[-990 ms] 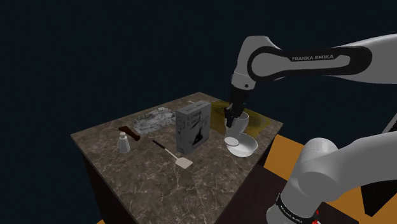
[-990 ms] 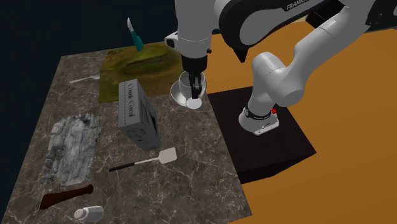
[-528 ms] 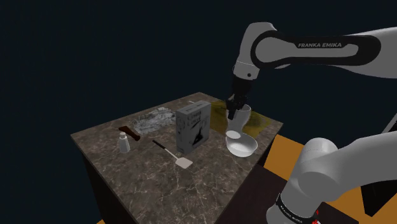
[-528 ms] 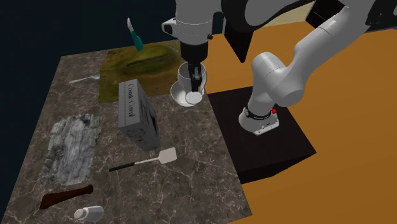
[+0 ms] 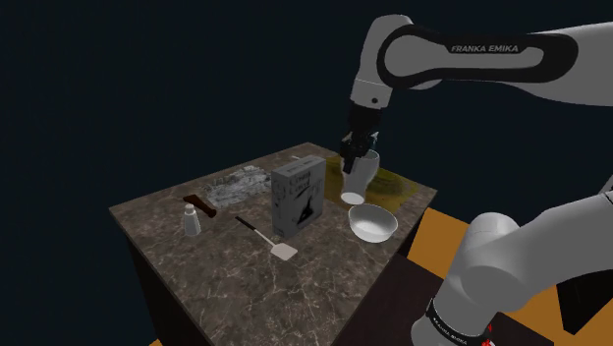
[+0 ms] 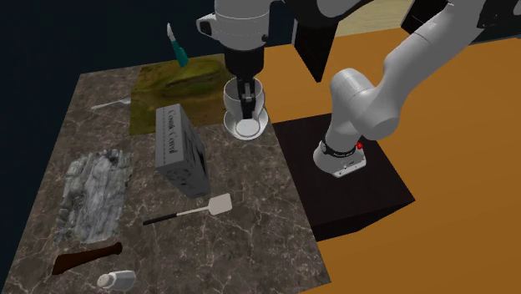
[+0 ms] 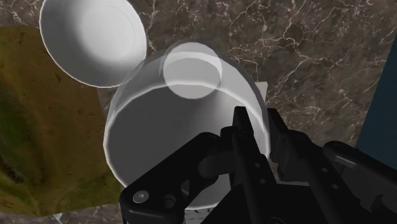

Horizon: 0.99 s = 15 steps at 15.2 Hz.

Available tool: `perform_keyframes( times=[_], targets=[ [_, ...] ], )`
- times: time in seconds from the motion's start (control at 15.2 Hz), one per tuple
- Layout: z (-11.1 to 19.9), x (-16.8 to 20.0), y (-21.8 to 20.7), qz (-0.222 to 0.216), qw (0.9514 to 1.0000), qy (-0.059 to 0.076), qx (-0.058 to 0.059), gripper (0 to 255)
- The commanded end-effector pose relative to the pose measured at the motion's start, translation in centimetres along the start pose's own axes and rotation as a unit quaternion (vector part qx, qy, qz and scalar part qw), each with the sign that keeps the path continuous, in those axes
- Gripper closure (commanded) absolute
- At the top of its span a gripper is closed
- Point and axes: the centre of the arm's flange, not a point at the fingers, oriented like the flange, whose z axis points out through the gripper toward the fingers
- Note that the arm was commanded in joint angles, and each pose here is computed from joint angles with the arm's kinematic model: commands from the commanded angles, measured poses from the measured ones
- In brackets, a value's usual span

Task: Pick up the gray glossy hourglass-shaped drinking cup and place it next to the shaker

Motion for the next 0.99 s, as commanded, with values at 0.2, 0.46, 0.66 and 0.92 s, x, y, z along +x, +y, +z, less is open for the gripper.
perform_keyframes(
  times=[0.2,0.46,0.66,0.92],
  targets=[
    [0.6,5.0,-3.8,0.0,1.0,0.0,0.0,255],
    [1.0,9.2,-7.0,0.0,1.0,0.0,0.0,255],
    [1.3,12.3,-9.4,0.0,1.0,0.0,0.0,255],
    [1.7,16.5,-12.6,0.0,1.0,0.0,0.0,255]
  ],
)
